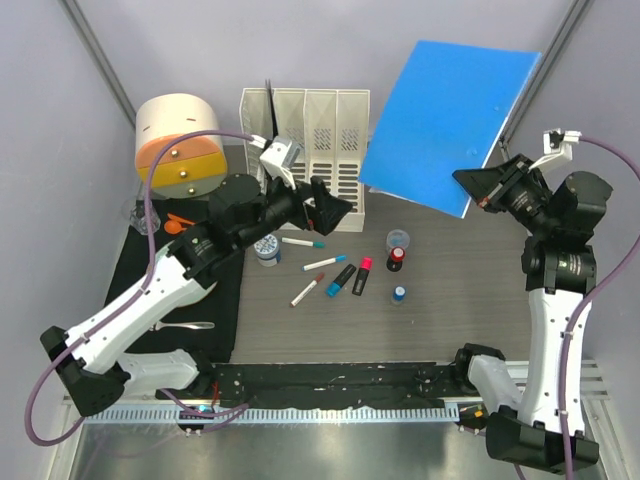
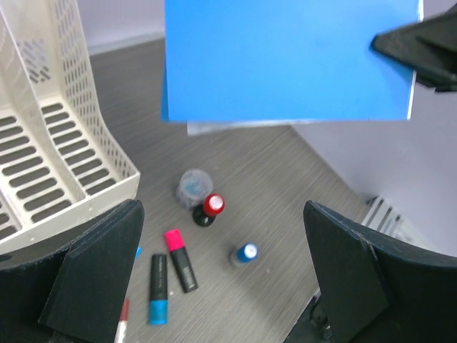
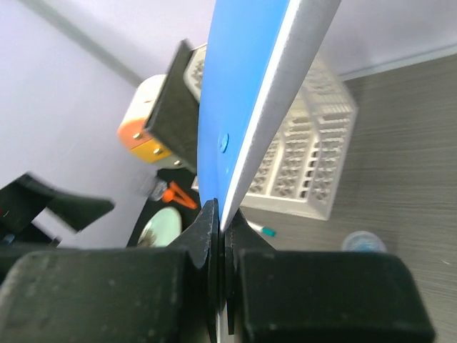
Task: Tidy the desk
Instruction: Pick up the folder from the corner of the board.
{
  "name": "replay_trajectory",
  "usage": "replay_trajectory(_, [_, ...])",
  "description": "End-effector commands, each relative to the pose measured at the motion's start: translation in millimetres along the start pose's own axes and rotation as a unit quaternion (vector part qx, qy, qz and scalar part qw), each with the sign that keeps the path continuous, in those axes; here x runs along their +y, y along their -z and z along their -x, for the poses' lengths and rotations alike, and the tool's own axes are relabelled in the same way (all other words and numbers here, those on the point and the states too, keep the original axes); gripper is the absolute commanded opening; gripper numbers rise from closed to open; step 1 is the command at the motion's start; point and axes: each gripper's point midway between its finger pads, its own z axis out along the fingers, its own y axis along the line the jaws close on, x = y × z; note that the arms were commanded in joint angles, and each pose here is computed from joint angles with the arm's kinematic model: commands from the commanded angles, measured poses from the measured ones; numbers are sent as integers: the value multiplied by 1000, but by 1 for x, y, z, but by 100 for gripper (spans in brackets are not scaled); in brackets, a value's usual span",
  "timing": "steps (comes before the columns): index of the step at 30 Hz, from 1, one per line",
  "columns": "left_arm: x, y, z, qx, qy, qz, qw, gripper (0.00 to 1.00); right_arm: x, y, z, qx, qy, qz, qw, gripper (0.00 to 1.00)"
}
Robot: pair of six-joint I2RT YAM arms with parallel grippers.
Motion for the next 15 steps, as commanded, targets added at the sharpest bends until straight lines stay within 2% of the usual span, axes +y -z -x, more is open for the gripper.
replay_trajectory(1, [-20, 11, 38, -80, 31, -40, 995, 100, 66, 27, 5, 23, 62, 113, 991, 1])
replay_trajectory(8, [-22, 11, 58, -145, 40, -55, 987, 100, 102, 41, -7, 53, 71, 210, 974, 1])
replay_trajectory(12, [2, 3, 62, -165, 46, -24, 985, 100, 113, 48, -17, 69, 72, 254, 962, 1])
replay_trajectory(15, [17, 4, 73, -190, 71, -33, 979, 100, 116, 50, -24, 82, 74, 268, 957, 1])
